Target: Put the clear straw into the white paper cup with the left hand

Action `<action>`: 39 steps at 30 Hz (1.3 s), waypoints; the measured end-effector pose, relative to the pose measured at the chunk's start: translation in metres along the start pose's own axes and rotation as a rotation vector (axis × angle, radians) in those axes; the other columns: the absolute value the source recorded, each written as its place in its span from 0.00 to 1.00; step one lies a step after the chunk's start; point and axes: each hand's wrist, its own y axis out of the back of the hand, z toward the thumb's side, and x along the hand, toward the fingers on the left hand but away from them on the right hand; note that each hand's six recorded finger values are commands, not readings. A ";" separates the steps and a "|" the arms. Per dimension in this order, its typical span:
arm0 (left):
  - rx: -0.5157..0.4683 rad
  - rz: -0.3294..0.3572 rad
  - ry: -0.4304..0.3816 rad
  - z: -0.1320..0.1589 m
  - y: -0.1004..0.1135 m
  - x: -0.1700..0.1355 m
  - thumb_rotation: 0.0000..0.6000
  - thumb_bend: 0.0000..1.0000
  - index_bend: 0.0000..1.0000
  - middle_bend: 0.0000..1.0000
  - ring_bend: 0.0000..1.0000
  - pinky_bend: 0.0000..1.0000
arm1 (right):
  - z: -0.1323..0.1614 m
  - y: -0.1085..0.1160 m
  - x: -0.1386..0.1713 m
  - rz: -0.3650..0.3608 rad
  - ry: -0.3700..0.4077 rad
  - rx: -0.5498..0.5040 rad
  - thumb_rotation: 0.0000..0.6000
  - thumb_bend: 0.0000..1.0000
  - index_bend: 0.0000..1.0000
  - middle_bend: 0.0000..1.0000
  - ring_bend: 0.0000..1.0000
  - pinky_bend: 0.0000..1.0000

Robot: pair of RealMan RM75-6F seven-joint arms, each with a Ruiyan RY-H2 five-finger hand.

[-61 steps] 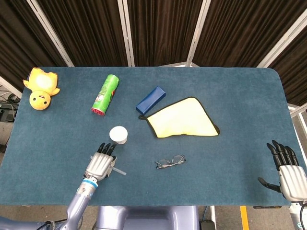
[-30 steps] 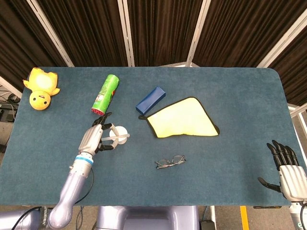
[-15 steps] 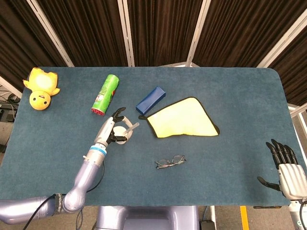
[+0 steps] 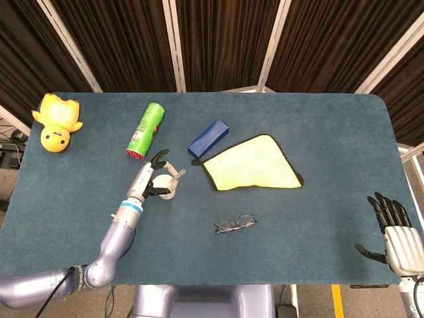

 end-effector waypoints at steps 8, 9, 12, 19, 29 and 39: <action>-0.035 -0.008 -0.007 -0.014 -0.003 0.002 1.00 0.42 0.49 0.02 0.00 0.00 | 0.000 0.000 0.000 0.001 0.000 -0.001 1.00 0.08 0.00 0.00 0.00 0.00; -0.040 -0.009 -0.008 -0.015 -0.004 0.001 1.00 0.42 0.47 0.01 0.00 0.00 | 0.000 0.000 0.000 0.001 0.000 -0.001 1.00 0.08 0.00 0.00 0.00 0.00; -0.052 -0.011 -0.012 -0.019 -0.005 0.000 1.00 0.39 0.42 0.00 0.00 0.00 | 0.000 0.000 0.000 0.001 0.000 -0.001 1.00 0.08 0.00 0.00 0.00 0.00; -0.062 -0.016 -0.020 -0.022 -0.004 -0.004 1.00 0.35 0.39 0.00 0.00 0.00 | 0.000 0.000 0.000 0.000 -0.001 0.000 1.00 0.08 0.00 0.00 0.00 0.00; -0.042 0.007 -0.067 -0.015 0.013 -0.016 1.00 0.35 0.37 0.00 0.00 0.00 | 0.000 0.000 0.001 -0.001 -0.001 -0.001 1.00 0.08 0.00 0.00 0.00 0.00; 0.353 0.086 -0.098 -0.021 0.064 -0.053 1.00 0.35 0.26 0.00 0.00 0.00 | 0.000 0.000 0.002 -0.008 -0.001 0.005 1.00 0.08 0.00 0.00 0.00 0.00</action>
